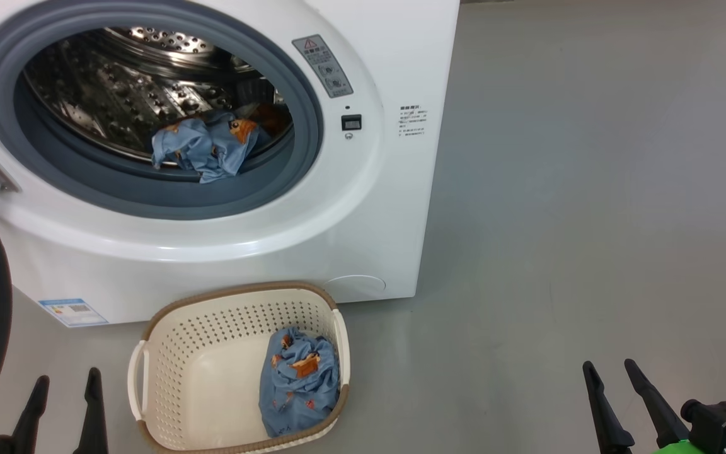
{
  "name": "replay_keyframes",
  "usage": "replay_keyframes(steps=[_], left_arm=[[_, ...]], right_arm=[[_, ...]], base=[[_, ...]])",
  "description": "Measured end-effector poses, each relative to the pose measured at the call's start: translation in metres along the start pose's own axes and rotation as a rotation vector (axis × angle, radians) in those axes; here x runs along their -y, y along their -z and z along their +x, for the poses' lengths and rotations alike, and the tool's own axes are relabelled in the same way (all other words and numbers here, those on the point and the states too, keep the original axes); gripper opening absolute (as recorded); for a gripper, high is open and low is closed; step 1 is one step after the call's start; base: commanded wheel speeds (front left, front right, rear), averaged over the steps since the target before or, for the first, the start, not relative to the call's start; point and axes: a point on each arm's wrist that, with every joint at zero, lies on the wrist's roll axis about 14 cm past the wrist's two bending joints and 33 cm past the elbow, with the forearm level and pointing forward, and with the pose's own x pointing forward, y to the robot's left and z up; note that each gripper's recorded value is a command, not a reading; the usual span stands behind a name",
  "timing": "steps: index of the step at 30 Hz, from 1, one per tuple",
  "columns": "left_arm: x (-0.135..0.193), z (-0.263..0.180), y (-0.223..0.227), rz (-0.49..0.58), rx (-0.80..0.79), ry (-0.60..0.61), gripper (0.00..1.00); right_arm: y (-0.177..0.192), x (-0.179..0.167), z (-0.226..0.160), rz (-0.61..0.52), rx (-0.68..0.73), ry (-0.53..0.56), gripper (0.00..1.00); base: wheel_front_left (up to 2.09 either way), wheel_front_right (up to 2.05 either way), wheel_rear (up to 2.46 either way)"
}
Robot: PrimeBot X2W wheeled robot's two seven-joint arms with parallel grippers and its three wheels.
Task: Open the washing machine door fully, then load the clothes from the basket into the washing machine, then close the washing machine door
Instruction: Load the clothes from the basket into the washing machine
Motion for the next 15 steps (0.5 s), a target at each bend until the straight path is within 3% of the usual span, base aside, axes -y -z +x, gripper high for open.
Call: replay_keyframes(steps=[15], left_arm=[[0.017,0.025,0.035,-0.033,-0.096,0.039,1.0]], right_arm=[[0.002,-0.007,0.03,0.021,0.006,0.0,1.0]], base=[[0.0,0.0,0.0]])
